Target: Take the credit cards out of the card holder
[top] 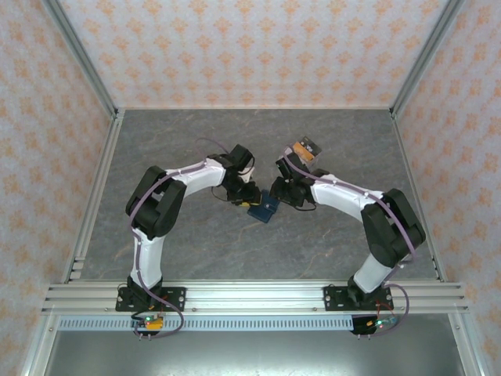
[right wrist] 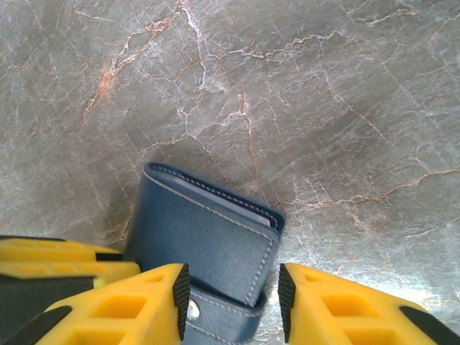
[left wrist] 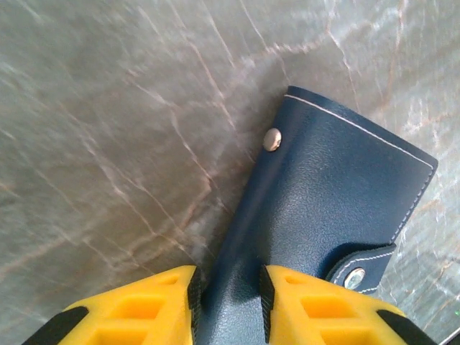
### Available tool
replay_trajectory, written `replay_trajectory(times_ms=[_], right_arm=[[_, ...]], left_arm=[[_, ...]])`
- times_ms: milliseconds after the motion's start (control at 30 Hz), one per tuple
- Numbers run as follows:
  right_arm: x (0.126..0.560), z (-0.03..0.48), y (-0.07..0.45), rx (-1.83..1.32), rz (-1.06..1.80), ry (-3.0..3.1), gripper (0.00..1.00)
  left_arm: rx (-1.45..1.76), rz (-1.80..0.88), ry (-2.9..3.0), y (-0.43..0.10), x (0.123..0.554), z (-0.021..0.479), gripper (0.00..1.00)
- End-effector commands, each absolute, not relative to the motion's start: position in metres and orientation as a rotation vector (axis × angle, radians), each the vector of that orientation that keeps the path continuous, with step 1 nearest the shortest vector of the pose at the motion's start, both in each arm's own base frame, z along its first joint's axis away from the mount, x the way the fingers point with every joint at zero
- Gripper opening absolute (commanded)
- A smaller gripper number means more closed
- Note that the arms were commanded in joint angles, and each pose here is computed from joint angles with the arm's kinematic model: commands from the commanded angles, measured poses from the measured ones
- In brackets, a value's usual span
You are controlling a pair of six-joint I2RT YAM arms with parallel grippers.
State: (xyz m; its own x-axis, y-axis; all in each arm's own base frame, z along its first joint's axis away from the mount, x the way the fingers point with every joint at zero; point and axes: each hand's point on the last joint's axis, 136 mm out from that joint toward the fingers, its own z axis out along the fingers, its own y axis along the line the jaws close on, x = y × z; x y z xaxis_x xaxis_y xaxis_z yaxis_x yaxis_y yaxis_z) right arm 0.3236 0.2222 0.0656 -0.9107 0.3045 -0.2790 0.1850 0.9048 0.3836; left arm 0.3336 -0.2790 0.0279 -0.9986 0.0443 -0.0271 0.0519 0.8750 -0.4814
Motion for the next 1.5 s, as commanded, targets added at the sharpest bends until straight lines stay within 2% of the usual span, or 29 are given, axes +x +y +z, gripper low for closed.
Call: replay_trajectory(times_ms=[0, 300, 500, 733, 1033, 1267, 1467], right_arm=[[0.324, 0.064, 0.226, 0.399, 0.513, 2.763, 0.38], [0.305, 0.046, 0.237, 0.366, 0.527, 2.904, 0.33], [0.3, 0.029, 0.234, 0.394, 0.496, 2.939, 0.3], [0.304, 0.012, 0.235, 0.418, 0.564, 2.931, 0.3], [0.306, 0.005, 0.235, 0.444, 0.63, 2.904, 0.3], [0.315, 0.023, 0.231, 0.426, 0.63, 2.861, 0.31], [0.325, 0.059, 0.217, 0.301, 0.485, 2.828, 0.39]], left_arm=[[0.083, -0.796, 3.034, -0.282, 0.32, 0.03, 0.29], [0.064, -0.798, 3.013, -0.283, 0.325, 0.038, 0.3], [0.006, -0.827, 3.028, -0.28, 0.327, 0.035, 0.44], [-0.101, -0.986, 3.028, -0.284, 0.325, 0.034, 0.45], [-0.104, -1.171, 2.99, -0.299, 0.326, 0.044, 0.35], [-0.177, -1.22, 2.931, -0.295, 0.335, 0.052, 0.16], [-0.206, -1.225, 2.88, -0.29, 0.34, 0.06, 0.04]])
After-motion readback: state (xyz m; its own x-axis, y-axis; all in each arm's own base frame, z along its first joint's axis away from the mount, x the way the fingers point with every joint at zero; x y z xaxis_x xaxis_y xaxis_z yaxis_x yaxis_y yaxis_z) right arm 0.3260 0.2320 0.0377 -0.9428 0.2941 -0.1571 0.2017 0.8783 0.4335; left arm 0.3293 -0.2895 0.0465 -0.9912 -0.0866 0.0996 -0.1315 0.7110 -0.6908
